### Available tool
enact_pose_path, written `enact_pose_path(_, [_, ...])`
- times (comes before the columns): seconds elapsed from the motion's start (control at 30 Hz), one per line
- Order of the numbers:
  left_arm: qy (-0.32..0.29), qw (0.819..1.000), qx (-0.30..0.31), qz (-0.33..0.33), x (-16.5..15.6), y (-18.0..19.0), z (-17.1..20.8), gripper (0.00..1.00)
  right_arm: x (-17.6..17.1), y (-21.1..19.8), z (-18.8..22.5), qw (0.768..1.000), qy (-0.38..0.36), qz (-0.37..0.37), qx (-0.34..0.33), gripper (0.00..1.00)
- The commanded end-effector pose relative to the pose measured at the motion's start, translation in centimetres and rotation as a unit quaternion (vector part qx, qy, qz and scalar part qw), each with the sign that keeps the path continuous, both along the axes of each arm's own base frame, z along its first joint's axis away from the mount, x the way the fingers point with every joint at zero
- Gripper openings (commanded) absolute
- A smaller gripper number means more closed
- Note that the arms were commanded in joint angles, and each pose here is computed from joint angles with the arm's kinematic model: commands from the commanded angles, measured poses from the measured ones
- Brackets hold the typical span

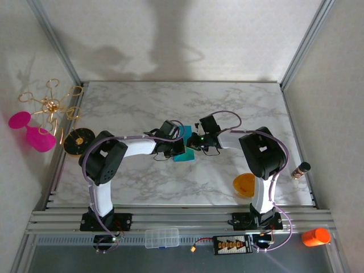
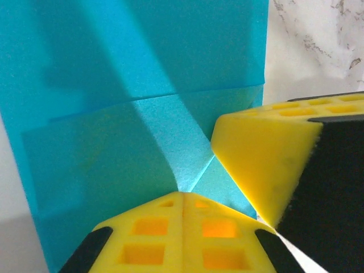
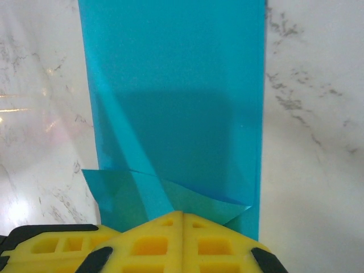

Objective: Fold a paper plane with a square sheet of paper (pick it up from the middle)
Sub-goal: Fold the triangle a second time at the center of the table.

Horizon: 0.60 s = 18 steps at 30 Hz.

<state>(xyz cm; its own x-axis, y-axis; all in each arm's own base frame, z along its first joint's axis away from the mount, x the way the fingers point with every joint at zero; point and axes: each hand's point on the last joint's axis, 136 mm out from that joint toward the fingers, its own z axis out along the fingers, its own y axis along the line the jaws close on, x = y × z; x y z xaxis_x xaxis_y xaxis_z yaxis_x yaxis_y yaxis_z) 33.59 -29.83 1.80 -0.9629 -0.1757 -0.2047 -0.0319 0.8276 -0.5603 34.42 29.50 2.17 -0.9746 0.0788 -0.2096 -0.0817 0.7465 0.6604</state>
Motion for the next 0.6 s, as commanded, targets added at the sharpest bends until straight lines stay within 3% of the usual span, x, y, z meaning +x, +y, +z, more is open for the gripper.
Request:
enact_pose_path(0.0, [0.024,0.999,0.029,0.003,-1.1,1.3,-1.9,0.03,0.9,0.8,2.4,0.999,-0.027,0.013,0.029,0.02])
enact_pose_path(0.4, [0.029,0.999,0.034,0.002,-1.4,1.5,-2.0,0.04,0.7,-1.4,-3.0,0.998,0.025,-0.023,-0.058,0.02])
enact_pose_path(0.57, [0.046,0.998,0.039,-0.008,-3.0,2.3,-2.1,0.09,0.6,-2.8,-4.4,0.994,0.039,-0.042,-0.098,0.01])
